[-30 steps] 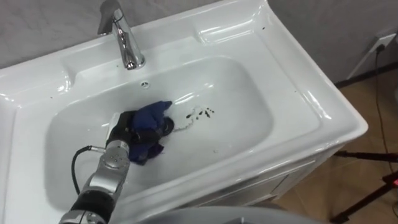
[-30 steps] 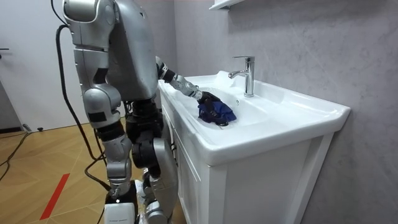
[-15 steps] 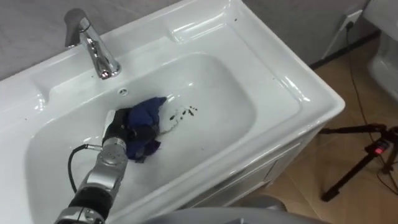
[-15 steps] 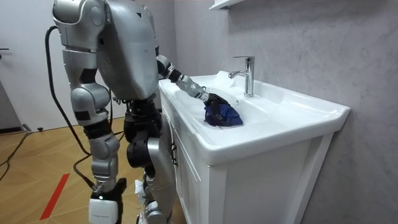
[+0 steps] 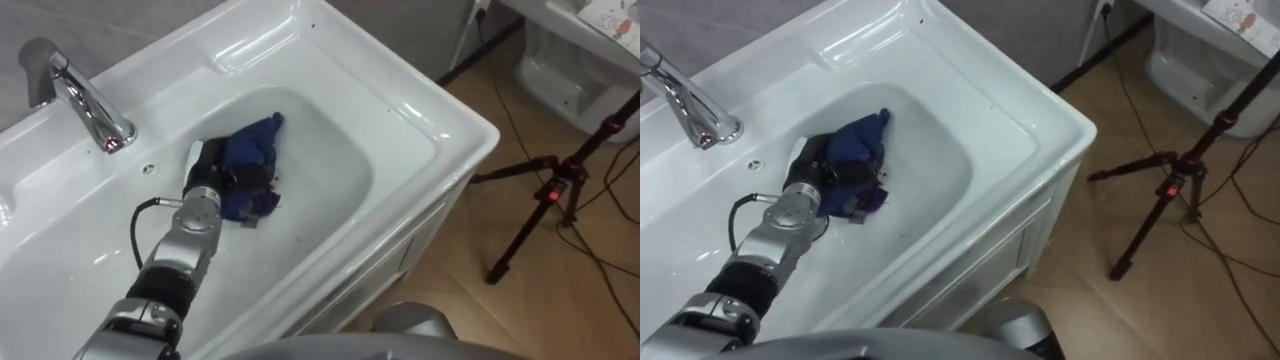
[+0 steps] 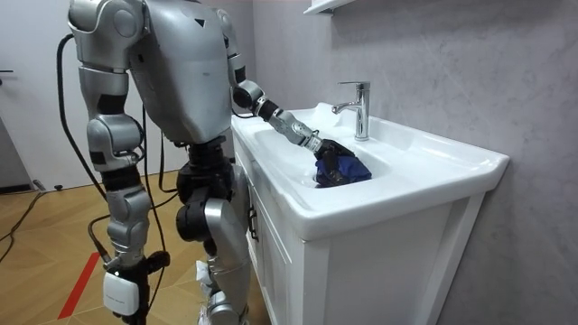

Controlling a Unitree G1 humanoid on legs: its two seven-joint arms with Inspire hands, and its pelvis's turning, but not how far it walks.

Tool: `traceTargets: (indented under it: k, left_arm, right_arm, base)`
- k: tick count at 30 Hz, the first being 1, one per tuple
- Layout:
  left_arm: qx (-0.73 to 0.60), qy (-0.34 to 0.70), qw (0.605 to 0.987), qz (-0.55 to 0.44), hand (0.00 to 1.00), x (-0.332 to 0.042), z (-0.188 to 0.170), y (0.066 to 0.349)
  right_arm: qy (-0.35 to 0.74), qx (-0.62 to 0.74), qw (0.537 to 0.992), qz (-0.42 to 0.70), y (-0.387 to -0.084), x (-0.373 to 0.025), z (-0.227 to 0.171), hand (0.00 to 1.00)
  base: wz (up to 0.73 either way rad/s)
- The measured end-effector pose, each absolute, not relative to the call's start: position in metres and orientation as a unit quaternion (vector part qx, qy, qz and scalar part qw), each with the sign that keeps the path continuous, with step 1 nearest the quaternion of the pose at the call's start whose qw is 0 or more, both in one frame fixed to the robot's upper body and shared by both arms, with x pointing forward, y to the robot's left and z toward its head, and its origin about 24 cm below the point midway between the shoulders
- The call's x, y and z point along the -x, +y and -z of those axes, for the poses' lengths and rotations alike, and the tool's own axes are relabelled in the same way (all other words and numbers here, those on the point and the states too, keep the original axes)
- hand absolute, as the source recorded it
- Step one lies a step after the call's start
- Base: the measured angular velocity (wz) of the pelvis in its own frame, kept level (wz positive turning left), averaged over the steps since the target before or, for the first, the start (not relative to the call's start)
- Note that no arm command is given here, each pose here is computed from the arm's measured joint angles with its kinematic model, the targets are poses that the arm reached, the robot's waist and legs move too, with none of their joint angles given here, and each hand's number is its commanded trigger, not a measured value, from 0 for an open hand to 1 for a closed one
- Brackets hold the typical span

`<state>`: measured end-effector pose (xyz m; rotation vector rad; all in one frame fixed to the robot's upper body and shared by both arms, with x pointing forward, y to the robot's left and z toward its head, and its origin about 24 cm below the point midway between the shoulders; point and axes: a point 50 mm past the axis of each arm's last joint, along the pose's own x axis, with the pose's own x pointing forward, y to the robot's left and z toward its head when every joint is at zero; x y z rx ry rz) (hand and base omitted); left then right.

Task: Wipe basin

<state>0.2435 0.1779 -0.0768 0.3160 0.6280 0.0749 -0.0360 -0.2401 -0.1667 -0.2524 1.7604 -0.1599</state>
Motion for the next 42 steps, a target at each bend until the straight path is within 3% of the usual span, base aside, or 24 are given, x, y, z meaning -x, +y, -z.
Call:
traceTargets:
  k: [19,42]
  left_arm:
    - [-0.103,0.333,0.936,-0.057,1.0,-0.245,0.079,0.176]
    - [-0.121,0.331,0.936,0.0,1.0,-0.265,0.067,0.154]
  right_arm:
    - [0.764,0.105,0.631,0.086,-0.243,0.036,0.166,0.0]
    - [0.746,0.128,0.649,0.079,-0.244,0.013,0.167,0.0]
  base:
    - [-0.08]
    - [0.05]
